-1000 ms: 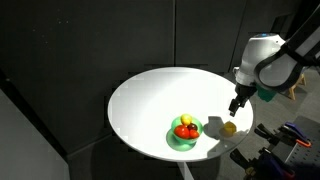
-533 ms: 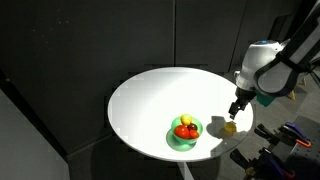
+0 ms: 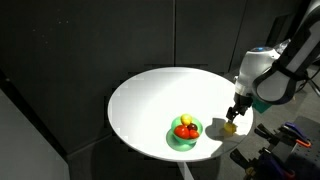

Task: Pick up the yellow toy lemon and put it in the green bowl

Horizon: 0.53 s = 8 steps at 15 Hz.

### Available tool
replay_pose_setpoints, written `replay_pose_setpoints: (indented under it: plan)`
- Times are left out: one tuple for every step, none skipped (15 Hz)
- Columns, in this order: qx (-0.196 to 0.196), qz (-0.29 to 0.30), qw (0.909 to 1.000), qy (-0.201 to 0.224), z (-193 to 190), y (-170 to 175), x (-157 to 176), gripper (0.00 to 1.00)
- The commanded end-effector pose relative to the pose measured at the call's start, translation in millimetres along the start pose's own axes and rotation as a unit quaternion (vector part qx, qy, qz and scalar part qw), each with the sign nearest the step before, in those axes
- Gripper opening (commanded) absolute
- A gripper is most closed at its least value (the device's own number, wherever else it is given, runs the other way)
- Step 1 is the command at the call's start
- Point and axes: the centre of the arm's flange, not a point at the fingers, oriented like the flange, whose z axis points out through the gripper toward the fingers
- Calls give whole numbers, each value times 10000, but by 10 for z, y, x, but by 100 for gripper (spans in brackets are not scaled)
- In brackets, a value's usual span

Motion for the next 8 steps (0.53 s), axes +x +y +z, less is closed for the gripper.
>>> replay_pose_setpoints:
  plan:
    - [-112,106,9999,44,-10,-106,-18,100]
    - [-122,108,9999,46,3,-121,-13,100]
    - [-139,117,9998,45,10,-134,-9,100]
    - [-147,129,9998,48,24,-137,-1,100]
    - [-163,139,9998,32,46,-136,12,100]
    - [-176,157,9997,30,63,-133,22,100]
    - [-191,168,9997,9,88,-125,38,100]
    - [-200,179,9996,-4,107,-115,55,100]
